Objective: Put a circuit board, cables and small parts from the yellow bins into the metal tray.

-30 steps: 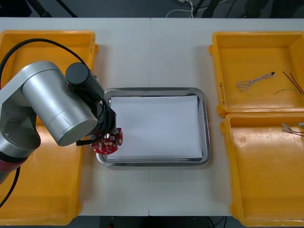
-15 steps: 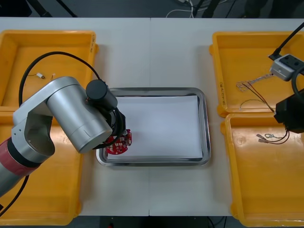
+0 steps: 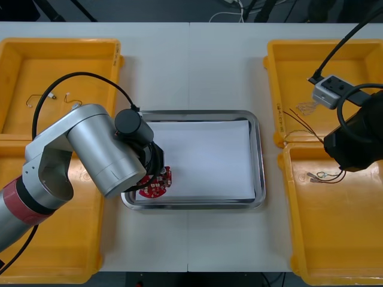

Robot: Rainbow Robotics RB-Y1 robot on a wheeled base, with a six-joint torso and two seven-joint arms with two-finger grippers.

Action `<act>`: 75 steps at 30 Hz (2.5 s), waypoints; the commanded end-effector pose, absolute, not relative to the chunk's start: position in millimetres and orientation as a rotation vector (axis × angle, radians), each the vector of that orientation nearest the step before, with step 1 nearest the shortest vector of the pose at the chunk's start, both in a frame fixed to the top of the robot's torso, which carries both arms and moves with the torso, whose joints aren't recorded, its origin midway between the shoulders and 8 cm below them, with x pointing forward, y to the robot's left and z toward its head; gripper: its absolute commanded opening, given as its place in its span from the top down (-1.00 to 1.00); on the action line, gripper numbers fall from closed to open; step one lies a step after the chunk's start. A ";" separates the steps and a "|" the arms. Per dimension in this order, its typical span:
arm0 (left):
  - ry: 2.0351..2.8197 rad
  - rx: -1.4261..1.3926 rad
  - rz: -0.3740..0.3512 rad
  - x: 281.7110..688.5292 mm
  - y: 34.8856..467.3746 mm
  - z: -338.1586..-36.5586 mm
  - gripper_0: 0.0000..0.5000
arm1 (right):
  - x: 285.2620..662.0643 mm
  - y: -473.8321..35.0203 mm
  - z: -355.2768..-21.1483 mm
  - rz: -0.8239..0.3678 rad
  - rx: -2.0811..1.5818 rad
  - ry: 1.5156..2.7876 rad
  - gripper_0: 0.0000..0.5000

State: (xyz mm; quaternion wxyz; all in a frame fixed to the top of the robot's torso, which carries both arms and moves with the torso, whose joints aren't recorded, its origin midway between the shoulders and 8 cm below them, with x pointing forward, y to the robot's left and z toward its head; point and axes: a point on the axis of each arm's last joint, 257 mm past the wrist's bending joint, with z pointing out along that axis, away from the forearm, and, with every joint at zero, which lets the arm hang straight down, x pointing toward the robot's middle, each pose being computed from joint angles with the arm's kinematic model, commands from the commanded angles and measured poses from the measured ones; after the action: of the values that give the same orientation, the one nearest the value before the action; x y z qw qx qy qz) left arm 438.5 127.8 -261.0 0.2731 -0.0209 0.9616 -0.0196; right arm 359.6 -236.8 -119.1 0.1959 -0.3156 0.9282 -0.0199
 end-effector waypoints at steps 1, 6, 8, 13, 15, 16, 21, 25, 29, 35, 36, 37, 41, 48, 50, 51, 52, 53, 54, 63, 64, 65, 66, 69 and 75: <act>2.568 -0.140 -0.118 435.4 110.4 -259.9 1.00 | 363.0 -222.1 -109.3 -0.088 -0.961 2.540 1.00; 2.573 -0.146 -0.104 433.7 113.1 -264.6 1.00 | 363.2 -219.9 -107.5 -0.088 -0.980 2.532 1.00; 2.573 -0.150 -0.101 433.3 114.1 -265.5 1.00 | 363.9 -218.7 -105.7 -0.087 -0.984 2.525 1.00; 2.575 -0.157 -0.100 434.8 115.5 -269.5 1.00 | 364.7 -219.8 -107.0 -0.085 -0.988 2.532 1.00; 2.574 -0.162 -0.099 436.9 116.6 -271.2 1.00 | 364.7 -220.3 -107.1 -0.085 -0.985 2.535 1.00; 2.573 -0.166 -0.098 438.2 117.5 -272.2 1.00 | 364.9 -220.1 -106.6 -0.086 -0.985 2.533 1.00; 2.567 -0.175 -0.098 443.0 119.5 -274.8 1.00 | 363.4 -219.0 -107.6 -0.079 -0.997 2.534 1.00; 2.569 -0.176 -0.094 442.8 120.2 -276.0 1.00 | 361.4 -217.7 -108.7 -0.071 -1.008 2.537 1.00; 2.570 -0.180 -0.097 442.6 119.8 -276.2 1.00 | 360.3 -213.3 -113.0 -0.055 -1.020 2.543 1.00; 2.567 -0.182 -0.100 442.9 119.6 -275.8 0.46 | 359.5 -206.6 -116.4 -0.037 -1.033 2.539 1.00; 2.566 -0.182 -0.102 443.1 119.2 -275.7 0.32 | 359.5 -206.1 -116.5 -0.036 -1.034 2.539 1.00; 2.565 -0.183 -0.104 443.2 118.9 -275.6 0.08 | 358.1 -205.2 -117.1 -0.032 -1.041 2.540 1.00; 2.564 -0.184 -0.108 443.2 117.8 -275.4 -0.67 | 358.6 -205.4 -117.1 -0.038 -1.044 2.536 1.00; 2.554 -0.195 -0.120 445.6 117.2 -274.1 -1.00 | 356.9 -206.2 -120.6 -0.038 -1.045 2.544 1.00; 2.550 -0.196 -0.122 446.2 116.9 -273.2 -1.00 | 356.4 -206.4 -121.0 -0.034 -1.045 2.547 1.00; 2.547 -0.195 -0.122 447.0 117.1 -272.5 -1.00 | 356.0 -205.9 -121.0 -0.033 -1.048 2.546 1.00; 2.547 -0.197 -0.123 447.0 117.2 -272.8 -1.00 | 355.3 -205.6 -121.2 -0.030 -1.050 2.547 1.00; 2.538 -0.199 -0.123 448.3 117.0 -270.7 -1.00 | 355.0 -205.4 -121.3 -0.029 -1.051 2.548 1.00; 2.538 -0.199 -0.123 448.3 117.0 -270.7 -1.00 | 355.0 -205.4 -121.3 -0.029 -1.051 2.548 1.00; 2.514 -0.221 -0.194 448.7 106.7 -250.8 -1.00 | 351.7 -201.3 -127.1 -0.034 -1.098 2.541 1.00; 2.515 -0.225 -0.206 447.8 105.0 -247.9 -1.00 | 351.2 -198.4 -128.6 -0.032 -1.106 2.536 1.00; 2.519 -0.227 -0.210 446.3 104.3 -244.8 -1.00 | 350.8 -194.8 -130.7 -0.030 -1.116 2.531 1.00; 2.519 -0.227 -0.210 446.3 104.3 -244.8 -1.00 | 350.8 -194.8 -130.7 -0.030 -1.116 2.531 1.00; 2.539 -0.227 -0.188 440.1 106.4 -228.8 -1.00 | 351.5 -182.2 -134.4 -0.028 -1.137 2.499 1.00; 2.566 -0.222 -0.152 430.6 121.0 -203.7 -1.00 | 345.4 -158.3 -143.6 0.030 -1.194 2.477 1.00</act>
State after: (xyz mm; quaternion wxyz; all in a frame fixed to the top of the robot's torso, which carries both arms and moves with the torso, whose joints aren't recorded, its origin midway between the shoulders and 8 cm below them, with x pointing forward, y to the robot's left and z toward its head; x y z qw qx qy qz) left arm 421.2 124.1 -248.4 0.2481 -0.0712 0.9654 -0.0368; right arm 349.0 -181.8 -147.0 0.1808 -0.3869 0.9042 0.0064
